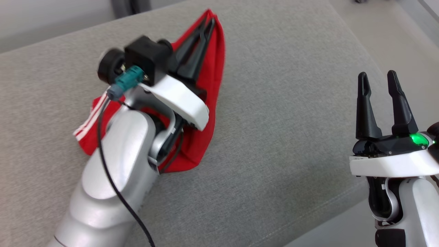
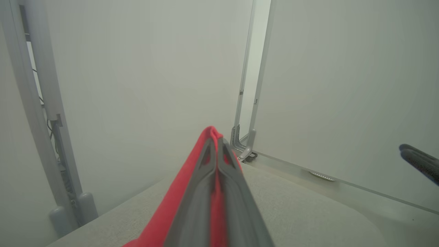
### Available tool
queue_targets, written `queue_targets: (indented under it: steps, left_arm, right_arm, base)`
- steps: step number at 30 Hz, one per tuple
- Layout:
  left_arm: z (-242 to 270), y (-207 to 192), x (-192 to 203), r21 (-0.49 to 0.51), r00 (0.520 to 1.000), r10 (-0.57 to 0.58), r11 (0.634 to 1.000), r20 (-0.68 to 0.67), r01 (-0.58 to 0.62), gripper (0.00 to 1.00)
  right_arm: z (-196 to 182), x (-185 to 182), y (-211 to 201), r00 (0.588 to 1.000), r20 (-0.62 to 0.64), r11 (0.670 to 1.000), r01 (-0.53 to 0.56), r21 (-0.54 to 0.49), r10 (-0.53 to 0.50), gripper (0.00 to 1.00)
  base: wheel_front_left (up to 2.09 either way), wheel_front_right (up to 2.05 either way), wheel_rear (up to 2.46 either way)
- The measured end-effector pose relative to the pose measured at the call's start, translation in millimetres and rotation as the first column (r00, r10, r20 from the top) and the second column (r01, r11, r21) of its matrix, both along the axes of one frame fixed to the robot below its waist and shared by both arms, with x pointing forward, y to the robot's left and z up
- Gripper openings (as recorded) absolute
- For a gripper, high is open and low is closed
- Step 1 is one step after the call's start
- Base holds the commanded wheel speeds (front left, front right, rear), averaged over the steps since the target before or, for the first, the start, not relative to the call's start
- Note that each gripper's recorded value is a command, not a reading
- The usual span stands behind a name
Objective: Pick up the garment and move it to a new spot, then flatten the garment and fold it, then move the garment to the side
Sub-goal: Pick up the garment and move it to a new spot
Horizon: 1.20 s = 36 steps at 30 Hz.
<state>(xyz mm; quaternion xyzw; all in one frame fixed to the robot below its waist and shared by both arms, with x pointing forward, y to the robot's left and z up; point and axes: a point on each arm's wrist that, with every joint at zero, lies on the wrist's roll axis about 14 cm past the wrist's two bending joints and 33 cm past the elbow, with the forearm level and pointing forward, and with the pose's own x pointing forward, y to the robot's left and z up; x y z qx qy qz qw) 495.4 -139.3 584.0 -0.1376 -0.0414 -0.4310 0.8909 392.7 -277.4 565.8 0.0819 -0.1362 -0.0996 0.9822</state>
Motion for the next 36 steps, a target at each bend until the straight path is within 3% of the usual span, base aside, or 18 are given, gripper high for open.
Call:
queue_targets:
  steps: [1, 2, 3, 4, 6, 15, 23, 29, 31, 36]
  left_arm:
    - [-13, -7, -3, 0.013, 0.999, -0.018, 1.000, -0.026, 0.018, 0.02]
    - [-26, -13, -7, 0.031, 0.998, -0.036, 0.999, -0.048, 0.038, 0.34]
    - [-36, -17, -9, 0.041, 0.997, -0.048, 0.998, -0.059, 0.051, 0.53]
    - [-43, -21, -11, 0.047, 0.996, -0.057, 0.997, -0.065, 0.060, 0.82]
    - [-54, -26, -14, 0.060, 0.995, -0.071, 0.995, -0.072, 0.075, 1.00]
    - [-51, -6, -4, 0.036, 0.999, 0.001, 0.999, -0.046, 0.000, 1.00]
    - [-20, 49, 15, -0.005, 0.987, 0.159, 0.987, 0.024, -0.159, 1.00]
    - [-22, 121, 17, 0.016, 0.940, 0.338, 0.941, 0.051, -0.339, 1.00]
    - [-28, 147, 11, 0.019, 0.917, 0.397, 0.917, 0.032, -0.398, 1.00]
    - [-41, 205, -15, 0.035, 0.856, 0.517, 0.856, 0.002, -0.516, 1.00]
  right_arm:
    - [-2, -2, -3, 1.000, -0.009, 1.000, 0.009, -0.003, -0.009, 1.00]
    - [-4, -3, -5, 1.000, -0.016, 1.000, 0.018, -0.004, -0.018, 1.00]
    - [-6, -3, -7, 0.999, -0.023, 1.000, 0.025, -0.005, -0.025, 1.00]
    - [-8, -4, -9, 0.999, -0.030, 1.000, 0.030, -0.007, -0.030, 1.00]
    - [-10, -4, -11, 0.999, -0.038, 0.999, 0.036, -0.009, -0.036, 1.00]
    - [-9, 7, 4, 1.000, -0.029, 1.000, -0.011, -0.017, 0.010, 1.00]
    - [-4, 20, 32, 0.996, -0.008, 0.995, -0.093, -0.034, 0.092, 1.00]
    - [2, 28, 63, 0.984, 0.009, 0.982, -0.176, -0.062, 0.177, 1.00]
    - [2, 28, 81, 0.975, -0.001, 0.970, -0.219, -0.107, 0.220, 1.00]
    - [-3, 24, 111, 0.954, -0.012, 0.949, -0.298, -0.107, 0.298, 1.00]
  base:
    - [0.00, 0.00, 0.00]
    - [0.00, 0.00, 0.00]
    - [0.00, 0.00, 0.00]
    - [0.00, 0.00, 0.00]
    - [0.00, 0.00, 0.00]
    - [0.00, 0.00, 0.00]
    - [0.00, 0.00, 0.00]
    - [0.00, 0.00, 0.00]
    - [0.00, 0.00, 0.00]
    - [0.00, 0.00, 0.00]
